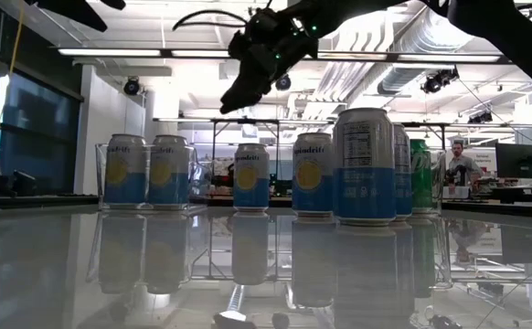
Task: Sort soda cans
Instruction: Put the blue-white soda can into the top left transparent bin
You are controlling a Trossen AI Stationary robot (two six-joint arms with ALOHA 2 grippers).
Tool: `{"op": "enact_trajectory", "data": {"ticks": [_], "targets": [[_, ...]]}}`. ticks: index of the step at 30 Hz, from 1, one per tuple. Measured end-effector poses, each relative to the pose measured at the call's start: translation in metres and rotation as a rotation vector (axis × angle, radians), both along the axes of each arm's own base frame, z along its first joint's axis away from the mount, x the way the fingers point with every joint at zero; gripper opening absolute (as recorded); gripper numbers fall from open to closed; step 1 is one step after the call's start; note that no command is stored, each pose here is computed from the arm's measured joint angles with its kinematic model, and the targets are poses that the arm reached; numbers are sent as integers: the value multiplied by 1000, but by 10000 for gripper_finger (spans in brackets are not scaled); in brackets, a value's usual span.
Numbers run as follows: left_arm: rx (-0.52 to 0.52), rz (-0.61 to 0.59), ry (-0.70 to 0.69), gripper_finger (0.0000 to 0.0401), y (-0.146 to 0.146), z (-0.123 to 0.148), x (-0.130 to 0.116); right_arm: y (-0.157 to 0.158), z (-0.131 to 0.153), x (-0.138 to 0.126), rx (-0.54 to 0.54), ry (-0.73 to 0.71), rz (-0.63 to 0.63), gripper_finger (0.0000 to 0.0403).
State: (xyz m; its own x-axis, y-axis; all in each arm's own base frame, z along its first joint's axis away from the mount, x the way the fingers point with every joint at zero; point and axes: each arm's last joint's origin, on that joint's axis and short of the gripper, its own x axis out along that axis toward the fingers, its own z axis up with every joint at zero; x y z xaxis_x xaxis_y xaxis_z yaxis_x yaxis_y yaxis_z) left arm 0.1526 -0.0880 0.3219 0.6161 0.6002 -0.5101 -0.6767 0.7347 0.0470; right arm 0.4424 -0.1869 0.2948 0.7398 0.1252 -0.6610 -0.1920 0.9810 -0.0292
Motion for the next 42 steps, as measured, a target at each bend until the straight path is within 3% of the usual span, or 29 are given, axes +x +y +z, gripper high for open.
{"op": "enact_trajectory", "data": {"ticks": [8, 22, 27, 36, 39, 42], "targets": [[4, -8, -81, 355, -31, -15, 4, -29, 8, -19, 45, -1, -106, 320], [15, 29, -157, 355, -70, -51, 17, -11, 1, -43, 159, 264, -77, 320], [22, 47, -184, 355, -81, -66, 22, -2, 20, -58, 127, 300, -83, 312], [82, 84, -231, 355, -83, -82, 35, 31, 102, -110, 81, 132, -135, 310], [100, 106, -221, 355, -80, -85, 41, 54, 103, -128, 82, 44, -92, 310], [122, 119, -224, 355, -76, -87, 45, 73, 84, -149, 81, -61, -122, 309]]}}
